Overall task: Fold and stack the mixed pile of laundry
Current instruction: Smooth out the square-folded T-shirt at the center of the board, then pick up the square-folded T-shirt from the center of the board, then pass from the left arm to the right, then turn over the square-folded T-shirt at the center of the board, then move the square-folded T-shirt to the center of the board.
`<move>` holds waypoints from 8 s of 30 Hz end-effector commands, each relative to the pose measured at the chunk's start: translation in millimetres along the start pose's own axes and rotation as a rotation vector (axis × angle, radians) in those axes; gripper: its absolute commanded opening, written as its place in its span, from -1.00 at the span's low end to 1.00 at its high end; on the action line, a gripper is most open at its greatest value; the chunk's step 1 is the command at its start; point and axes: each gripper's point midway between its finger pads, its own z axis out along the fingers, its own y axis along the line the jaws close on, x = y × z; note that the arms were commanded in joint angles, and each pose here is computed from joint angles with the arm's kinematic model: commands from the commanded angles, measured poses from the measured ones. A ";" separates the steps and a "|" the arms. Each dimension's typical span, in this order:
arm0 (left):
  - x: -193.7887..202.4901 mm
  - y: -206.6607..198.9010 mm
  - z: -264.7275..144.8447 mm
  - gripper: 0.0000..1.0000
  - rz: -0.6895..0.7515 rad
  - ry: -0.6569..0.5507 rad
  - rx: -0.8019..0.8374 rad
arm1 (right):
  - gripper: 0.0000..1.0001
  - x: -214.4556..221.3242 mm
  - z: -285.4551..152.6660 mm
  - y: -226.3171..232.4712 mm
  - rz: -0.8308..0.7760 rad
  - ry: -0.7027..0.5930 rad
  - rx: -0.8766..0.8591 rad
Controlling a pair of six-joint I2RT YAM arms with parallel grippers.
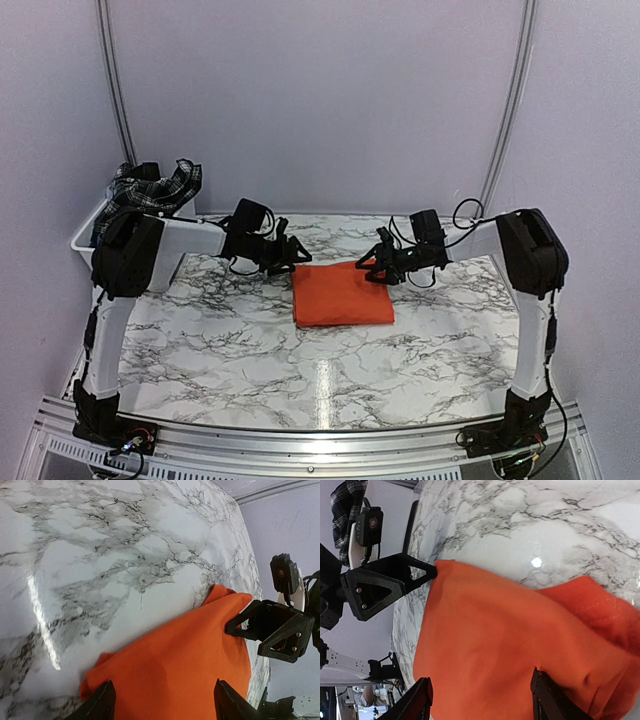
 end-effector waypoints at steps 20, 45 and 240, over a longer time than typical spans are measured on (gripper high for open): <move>171.3 -33.6 -6.9 0.36 -0.028 0.254 0.122 | 0.19 142.8 21.7 14.7 0.151 0.194 -0.088; 142.3 -99.6 -34.9 0.27 0.377 0.163 0.015 | -0.28 41.4 -35.6 39.8 -0.057 -0.002 0.001; 135.9 -64.1 -99.5 0.43 0.289 0.116 -0.221 | -0.04 85.8 -60.4 105.1 -0.291 0.021 0.302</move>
